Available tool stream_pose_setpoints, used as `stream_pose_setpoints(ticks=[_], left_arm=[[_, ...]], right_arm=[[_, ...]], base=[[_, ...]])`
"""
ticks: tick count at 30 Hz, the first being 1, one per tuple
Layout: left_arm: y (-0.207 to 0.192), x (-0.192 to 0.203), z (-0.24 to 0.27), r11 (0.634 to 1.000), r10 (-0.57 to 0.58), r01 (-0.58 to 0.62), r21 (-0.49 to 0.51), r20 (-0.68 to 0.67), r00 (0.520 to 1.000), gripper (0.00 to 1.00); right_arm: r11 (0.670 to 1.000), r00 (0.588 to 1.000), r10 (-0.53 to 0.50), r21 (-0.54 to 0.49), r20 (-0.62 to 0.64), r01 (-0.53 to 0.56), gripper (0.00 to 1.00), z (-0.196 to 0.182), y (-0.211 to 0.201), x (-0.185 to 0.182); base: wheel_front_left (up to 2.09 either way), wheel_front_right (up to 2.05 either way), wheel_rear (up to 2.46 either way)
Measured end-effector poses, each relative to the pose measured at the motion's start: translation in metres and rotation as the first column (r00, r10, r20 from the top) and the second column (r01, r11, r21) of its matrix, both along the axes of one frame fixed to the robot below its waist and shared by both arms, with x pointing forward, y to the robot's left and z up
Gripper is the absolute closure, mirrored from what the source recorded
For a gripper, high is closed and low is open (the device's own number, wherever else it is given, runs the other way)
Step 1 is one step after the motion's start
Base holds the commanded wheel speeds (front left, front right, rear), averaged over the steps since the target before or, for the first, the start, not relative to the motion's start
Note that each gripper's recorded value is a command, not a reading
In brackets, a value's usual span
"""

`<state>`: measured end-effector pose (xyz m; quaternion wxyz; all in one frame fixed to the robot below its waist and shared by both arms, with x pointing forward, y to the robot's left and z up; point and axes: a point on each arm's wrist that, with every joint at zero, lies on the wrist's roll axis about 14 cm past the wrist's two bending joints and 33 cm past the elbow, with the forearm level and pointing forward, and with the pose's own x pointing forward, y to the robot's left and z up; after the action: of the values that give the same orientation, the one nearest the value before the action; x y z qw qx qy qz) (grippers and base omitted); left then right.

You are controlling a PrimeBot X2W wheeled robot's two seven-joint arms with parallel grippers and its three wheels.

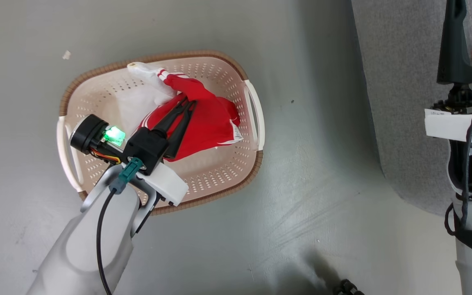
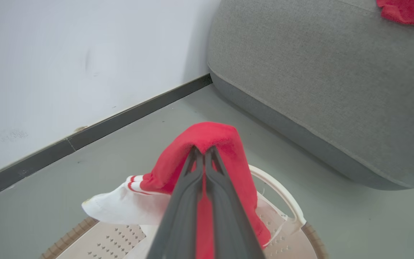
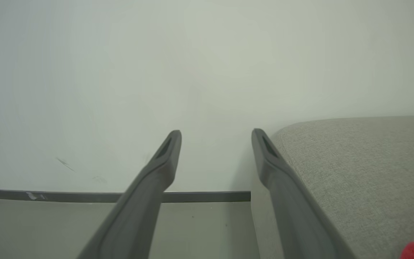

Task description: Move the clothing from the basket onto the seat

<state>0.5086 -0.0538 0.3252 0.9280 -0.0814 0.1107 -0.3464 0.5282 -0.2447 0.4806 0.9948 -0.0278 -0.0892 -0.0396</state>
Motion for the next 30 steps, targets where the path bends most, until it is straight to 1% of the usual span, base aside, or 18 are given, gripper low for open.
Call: stream_pose_setpoints(ticks=[11, 18, 24, 30], left_arm=[[0.011, -0.009, 0.053, 1.000, 0.024, -0.022, -0.021, 0.095, 0.995, 1.00], [0.020, -0.027, 0.066, 0.999, 0.031, -0.030, -0.012, 0.093, 0.995, 1.00], [0.023, -0.034, 0.076, 0.999, 0.039, -0.039, -0.004, 0.098, 0.994, 1.00], [0.025, -0.037, 0.091, 0.999, 0.039, -0.040, 0.004, 0.130, 0.991, 1.00]], right_arm=[[1.000, 1.000, -0.021, 0.014, 0.014, 0.021, 0.00, 0.018, -0.003, -0.019], [1.000, 0.999, -0.023, 0.019, 0.027, 0.022, 0.00, 0.030, -0.002, -0.032], [1.000, 0.999, -0.019, 0.019, 0.033, 0.019, 0.00, 0.038, 0.001, -0.041], [0.999, 0.999, -0.026, 0.026, 0.036, 0.025, 0.00, 0.045, 0.000, -0.055]], base=[[0.00, 0.00, 0.00], [0.00, 0.00, 0.00], [0.00, 0.00, 0.00], [0.00, 0.00, 0.00]])
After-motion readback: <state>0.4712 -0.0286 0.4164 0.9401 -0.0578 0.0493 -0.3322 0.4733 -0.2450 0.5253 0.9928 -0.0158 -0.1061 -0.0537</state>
